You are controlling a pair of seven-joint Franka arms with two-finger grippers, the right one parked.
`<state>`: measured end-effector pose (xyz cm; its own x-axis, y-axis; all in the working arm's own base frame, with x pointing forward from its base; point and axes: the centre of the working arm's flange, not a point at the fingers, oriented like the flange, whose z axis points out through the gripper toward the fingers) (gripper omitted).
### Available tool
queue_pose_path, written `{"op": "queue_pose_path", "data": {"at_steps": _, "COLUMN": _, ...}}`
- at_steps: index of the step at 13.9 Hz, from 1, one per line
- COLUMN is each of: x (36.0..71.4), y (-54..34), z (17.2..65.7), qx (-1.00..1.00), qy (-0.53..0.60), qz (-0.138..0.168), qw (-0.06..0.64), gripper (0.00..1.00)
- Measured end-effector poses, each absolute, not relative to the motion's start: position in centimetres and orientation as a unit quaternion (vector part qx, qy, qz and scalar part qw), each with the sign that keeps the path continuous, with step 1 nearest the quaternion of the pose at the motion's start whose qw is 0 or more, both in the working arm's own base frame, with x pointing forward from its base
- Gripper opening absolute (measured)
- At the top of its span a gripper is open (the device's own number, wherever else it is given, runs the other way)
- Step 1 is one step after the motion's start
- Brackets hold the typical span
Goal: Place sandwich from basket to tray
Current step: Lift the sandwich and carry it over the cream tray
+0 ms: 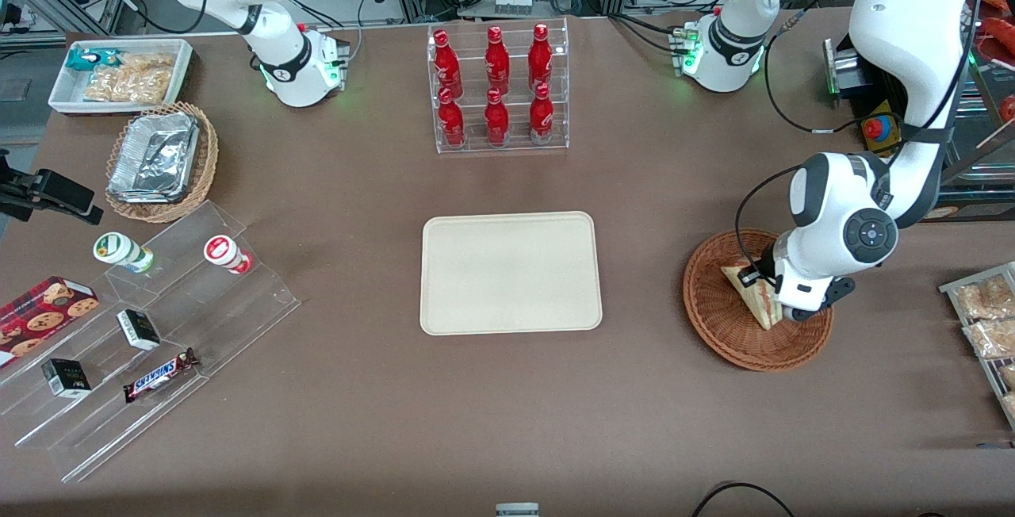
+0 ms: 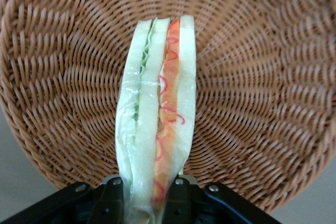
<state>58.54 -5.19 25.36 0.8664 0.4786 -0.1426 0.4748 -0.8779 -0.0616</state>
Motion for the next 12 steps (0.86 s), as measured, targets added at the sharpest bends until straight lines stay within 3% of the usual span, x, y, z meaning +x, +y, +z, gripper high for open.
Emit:
{"op": "queue_pose_path", "data": {"at_steps": 3, "x": 59.7, "y": -7.4, "z": 28.0, "qx": -0.97, "qy": -0.229, "qz": 0.076, "qw": 0.013, "gripper": 0.17}}
{"op": "queue_pose_path", "data": {"at_steps": 6, "x": 59.9, "y": -13.2, "z": 32.1, "qx": -0.979, "qy": -0.183, "qz": 0.083, "qw": 0.019, "gripper": 0.15}}
{"op": "queue_pose_path", "data": {"at_steps": 12, "x": 54.4, "y": -29.9, "z": 34.3, "qx": -0.993, "qy": -0.058, "qz": 0.095, "qw": 0.024, "gripper": 0.15}}
